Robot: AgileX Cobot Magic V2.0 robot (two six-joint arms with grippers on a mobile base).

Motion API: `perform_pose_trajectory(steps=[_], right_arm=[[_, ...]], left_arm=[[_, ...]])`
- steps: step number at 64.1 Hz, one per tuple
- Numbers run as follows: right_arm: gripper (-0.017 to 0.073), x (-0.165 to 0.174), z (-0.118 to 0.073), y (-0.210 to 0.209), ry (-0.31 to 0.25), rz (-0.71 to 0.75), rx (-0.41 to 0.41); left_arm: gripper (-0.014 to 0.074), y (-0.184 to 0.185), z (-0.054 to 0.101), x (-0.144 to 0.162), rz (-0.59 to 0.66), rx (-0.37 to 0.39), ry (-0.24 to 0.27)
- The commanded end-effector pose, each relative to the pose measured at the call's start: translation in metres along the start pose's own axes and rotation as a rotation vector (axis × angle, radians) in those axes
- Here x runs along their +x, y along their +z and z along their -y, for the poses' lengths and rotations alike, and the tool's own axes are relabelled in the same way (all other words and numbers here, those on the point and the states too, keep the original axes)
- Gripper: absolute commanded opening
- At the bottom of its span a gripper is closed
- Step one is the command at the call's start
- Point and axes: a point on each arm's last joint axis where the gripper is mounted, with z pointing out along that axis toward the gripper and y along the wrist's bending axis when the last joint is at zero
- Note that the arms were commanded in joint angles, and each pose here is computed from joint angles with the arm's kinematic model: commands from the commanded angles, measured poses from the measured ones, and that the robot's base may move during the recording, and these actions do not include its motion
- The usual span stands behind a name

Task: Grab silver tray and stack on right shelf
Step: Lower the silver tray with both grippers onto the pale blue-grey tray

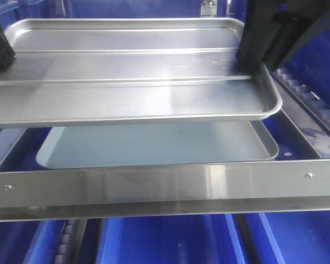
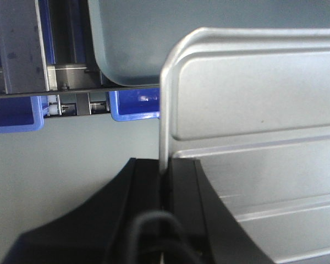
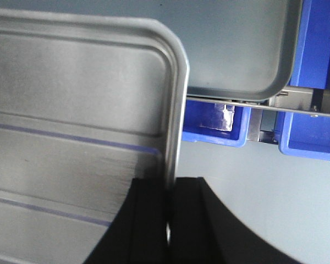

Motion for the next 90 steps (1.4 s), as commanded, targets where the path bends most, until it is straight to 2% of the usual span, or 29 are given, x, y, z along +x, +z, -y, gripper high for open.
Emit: perform_pose_trajectory(steps=[1, 49, 56, 64, 73, 81, 90], right_arm=[[0.0056, -0.009, 0.004, -0.016, -0.031, 0.078, 0.004], [0.0056, -0.009, 0.003, -0.016, -0.032, 0.086, -0.003], [0.0056, -0.011, 0.002, -0.016, -0.032, 0.101, -0.017], [0.0056, -0.014, 0.000, -0.020, -0.031, 0.117, -0.027], [0.0056, -0.024, 0.000, -0.029, -0.069, 0.163, -0.025], [0.0056, -0.041, 0.008, -0.037, -0.042, 0.202, 0.002], [0.0056, -0.062, 0.021, -0.029, -0.039, 0.204, 0.067]], left_arm=[[-0.0095, -0.015, -0.001, -0.006, 0.069, -0.001, 0.021], [-0.0095, -0.015, -0.001, -0.007, 0.072, -0.002, 0.022], [-0.0095, -0.015, -0.003, -0.011, 0.116, -0.030, 0.052], [-0.0095, -0.016, -0.002, -0.015, 0.163, -0.022, 0.065], [-0.0095, -0.017, 0.003, -0.024, 0.249, 0.025, 0.087], [-0.0095, -0.013, 0.013, -0.043, 0.277, 0.036, 0.094], [-0.0095, 0.004, 0.025, -0.065, 0.268, 0.025, 0.137]])
